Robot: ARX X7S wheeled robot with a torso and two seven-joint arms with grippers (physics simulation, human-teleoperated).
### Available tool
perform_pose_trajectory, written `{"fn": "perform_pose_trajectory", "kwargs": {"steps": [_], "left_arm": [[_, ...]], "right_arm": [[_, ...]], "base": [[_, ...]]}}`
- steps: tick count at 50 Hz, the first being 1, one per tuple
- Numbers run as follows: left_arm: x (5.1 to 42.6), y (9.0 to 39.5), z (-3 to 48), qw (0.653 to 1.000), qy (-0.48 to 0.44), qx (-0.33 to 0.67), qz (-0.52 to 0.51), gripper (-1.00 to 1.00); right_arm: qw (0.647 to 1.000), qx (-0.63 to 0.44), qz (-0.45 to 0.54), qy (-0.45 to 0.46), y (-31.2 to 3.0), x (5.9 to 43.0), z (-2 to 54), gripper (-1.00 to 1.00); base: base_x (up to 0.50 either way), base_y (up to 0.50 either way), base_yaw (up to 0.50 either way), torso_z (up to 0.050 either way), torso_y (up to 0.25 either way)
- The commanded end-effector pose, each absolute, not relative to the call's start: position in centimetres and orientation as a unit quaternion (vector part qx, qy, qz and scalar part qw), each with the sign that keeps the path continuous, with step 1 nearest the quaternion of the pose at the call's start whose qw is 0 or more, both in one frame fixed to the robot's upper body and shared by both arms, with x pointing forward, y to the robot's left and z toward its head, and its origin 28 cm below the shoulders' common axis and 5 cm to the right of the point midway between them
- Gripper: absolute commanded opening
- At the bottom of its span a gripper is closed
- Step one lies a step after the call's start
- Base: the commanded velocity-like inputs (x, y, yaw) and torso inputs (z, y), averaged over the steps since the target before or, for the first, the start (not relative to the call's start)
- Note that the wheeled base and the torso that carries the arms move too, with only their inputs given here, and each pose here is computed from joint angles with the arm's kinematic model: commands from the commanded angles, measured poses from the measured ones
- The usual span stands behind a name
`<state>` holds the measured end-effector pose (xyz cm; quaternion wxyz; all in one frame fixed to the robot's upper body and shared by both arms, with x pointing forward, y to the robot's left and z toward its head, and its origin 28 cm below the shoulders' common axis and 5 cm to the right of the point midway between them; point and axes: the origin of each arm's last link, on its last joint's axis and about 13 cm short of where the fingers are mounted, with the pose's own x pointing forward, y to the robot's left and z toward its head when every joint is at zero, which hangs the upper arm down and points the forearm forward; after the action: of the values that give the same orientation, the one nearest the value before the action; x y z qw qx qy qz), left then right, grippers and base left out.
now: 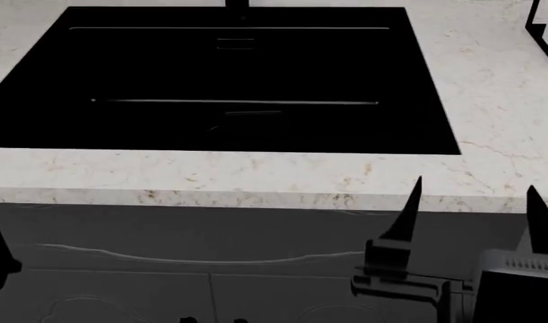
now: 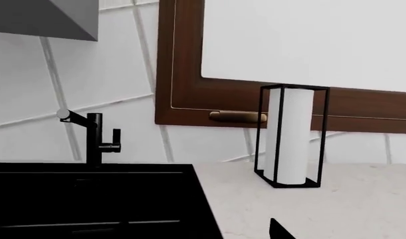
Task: Turn the sink spout to the right.
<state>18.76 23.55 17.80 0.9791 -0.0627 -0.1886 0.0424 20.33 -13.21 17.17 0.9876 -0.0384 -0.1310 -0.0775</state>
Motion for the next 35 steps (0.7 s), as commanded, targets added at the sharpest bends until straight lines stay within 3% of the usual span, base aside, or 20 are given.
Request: {"fn": "perform_pose_trajectory", "kwargs": {"steps": [1,21,35], "left_arm": [[18.75,23.21,18.31,0.979,-0.189,-0.063,0.037,1.00],[18.76,23.20,18.50,0.977,-0.199,-0.072,0.028,1.00],[18.83,23.61,18.69,0.977,-0.199,-0.070,0.040,1.00]], "right_arm": [[0.987,-0.043,-0.079,-0.136,-13.16,20.43,17.56,1.00],[0.986,-0.017,-0.057,-0.153,-13.26,20.07,17.75,1.00],[0.987,-0.018,-0.057,-0.152,-13.35,20.09,17.38,1.00]], "base": [[0.00,0.00,0.00,0.000,0.000],[0.01,0.00,0.00,0.000,0.000],[0.39,0.00,0.00,0.000,0.000]]}}
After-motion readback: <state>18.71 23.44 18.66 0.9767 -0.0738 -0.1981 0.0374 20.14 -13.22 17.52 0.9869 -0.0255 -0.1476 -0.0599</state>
